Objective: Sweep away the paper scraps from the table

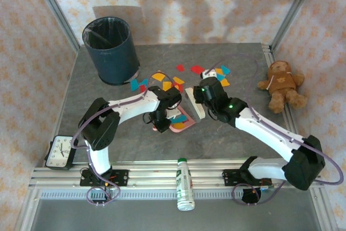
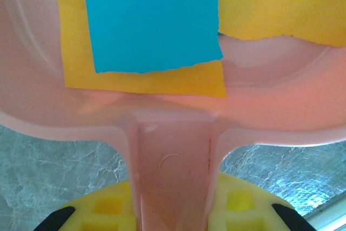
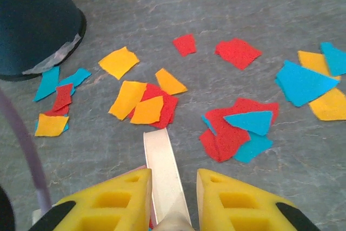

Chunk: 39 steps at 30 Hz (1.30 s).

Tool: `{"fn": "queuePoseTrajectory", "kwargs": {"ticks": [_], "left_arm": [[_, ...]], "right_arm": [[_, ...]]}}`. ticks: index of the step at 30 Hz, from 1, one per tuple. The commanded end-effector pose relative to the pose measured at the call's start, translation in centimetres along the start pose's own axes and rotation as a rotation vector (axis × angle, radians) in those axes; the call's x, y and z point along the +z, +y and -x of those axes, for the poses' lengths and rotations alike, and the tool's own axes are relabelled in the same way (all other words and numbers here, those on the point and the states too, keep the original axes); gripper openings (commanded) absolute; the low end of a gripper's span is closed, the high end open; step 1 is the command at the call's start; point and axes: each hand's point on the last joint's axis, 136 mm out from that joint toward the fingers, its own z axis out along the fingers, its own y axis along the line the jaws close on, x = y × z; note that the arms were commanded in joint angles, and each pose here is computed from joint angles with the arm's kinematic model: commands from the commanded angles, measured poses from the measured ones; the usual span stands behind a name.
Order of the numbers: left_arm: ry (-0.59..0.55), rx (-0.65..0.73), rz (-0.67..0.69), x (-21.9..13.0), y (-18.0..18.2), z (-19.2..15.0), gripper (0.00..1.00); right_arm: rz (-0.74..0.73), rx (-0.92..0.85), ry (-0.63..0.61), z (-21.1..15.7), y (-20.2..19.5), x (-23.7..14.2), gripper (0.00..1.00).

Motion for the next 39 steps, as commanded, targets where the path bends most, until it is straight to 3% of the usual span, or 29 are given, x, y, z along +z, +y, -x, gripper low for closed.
{"fn": "queuePoseTrajectory", "kwargs": {"ticks": [1, 14, 20, 39], "left_arm": [[-0.104, -0.032, 0.047, -2.3, 1.2, 0.7, 0.00], [-0.365, -0.118, -0.010, -9.7, 1.4, 2.8, 0.00], [-0.482, -0.176, -0.008, -13.6, 2.4, 3.5, 0.00], [-0.683, -0.446, 0.076, -23.7, 10.3, 3.6, 0.00]], "right_arm": [[-0.102, 0.062, -0.090, 1.9, -3.2, -2.0, 0.00], [-0.206, 0.101, -0.113, 1.1, -8.4, -4.5, 0.00], [-0.172, 0.095, -0.103, 0.7, -8.0, -4.5, 0.00], [-0.033, 0.076, -0.035, -0.8, -5.5, -3.2, 0.00]]}}
